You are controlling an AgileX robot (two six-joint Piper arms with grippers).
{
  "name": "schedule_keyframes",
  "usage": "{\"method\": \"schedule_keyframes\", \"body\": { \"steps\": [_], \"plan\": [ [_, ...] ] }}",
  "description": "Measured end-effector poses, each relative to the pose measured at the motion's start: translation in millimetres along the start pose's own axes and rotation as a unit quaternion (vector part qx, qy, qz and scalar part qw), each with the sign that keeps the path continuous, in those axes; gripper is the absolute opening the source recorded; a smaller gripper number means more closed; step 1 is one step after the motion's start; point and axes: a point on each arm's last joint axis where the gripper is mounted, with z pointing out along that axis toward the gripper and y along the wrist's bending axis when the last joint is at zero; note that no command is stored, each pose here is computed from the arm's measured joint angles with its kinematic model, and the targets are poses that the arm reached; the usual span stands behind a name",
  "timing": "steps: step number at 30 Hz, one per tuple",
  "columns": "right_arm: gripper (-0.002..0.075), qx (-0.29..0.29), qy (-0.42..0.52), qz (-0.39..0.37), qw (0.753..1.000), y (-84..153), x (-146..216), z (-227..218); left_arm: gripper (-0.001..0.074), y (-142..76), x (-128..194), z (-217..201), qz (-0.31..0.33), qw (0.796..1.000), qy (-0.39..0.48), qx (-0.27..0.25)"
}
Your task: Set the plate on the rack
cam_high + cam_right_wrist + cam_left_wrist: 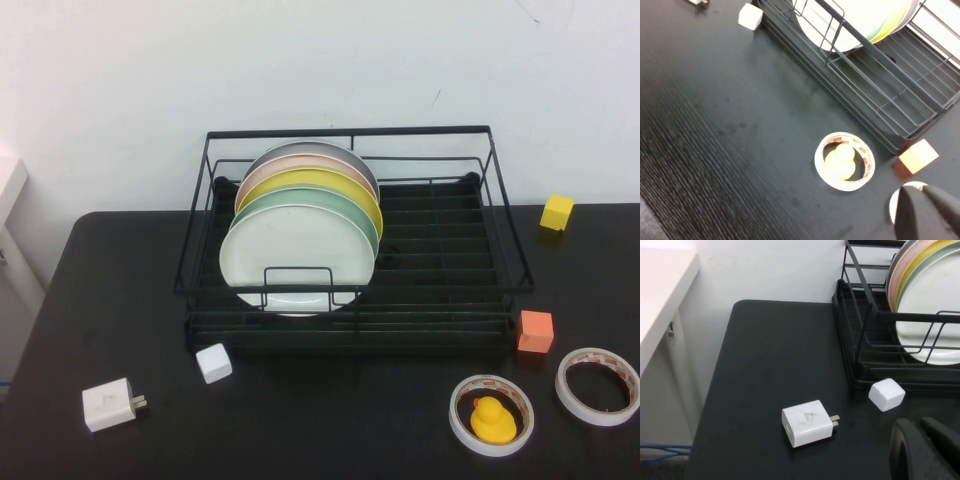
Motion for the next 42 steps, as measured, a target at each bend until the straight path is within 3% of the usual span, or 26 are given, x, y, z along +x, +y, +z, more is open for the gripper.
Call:
{"method": "schedule_keyframes", "body": {
  "steps": [27, 31, 35, 42],
  "plan": [
    [-0.0002, 0.010, 0.000, -0.010, 1.000, -2, 1, -1, -0.0001, 0, 0, 0, 0.010, 1.000, 0.000, 0.000],
    [-0.0002, 0.054, -0.020, 0.000, 0.998, -5, 6, -9, -0.0001, 0, 0, 0, 0.009, 1.000, 0.000, 0.000],
    [-0.0002, 0.140, -0.047, 0.033, 0.988, -7, 22, -6, -0.0001, 0, 0, 0, 0.008, 1.000, 0.000, 0.000],
    [-0.0002, 0.298, -0.073, 0.075, 0.949, -7, 62, 12, -0.0001, 0, 0, 0, 0.006, 1.000, 0.000, 0.001]
  ]
}}
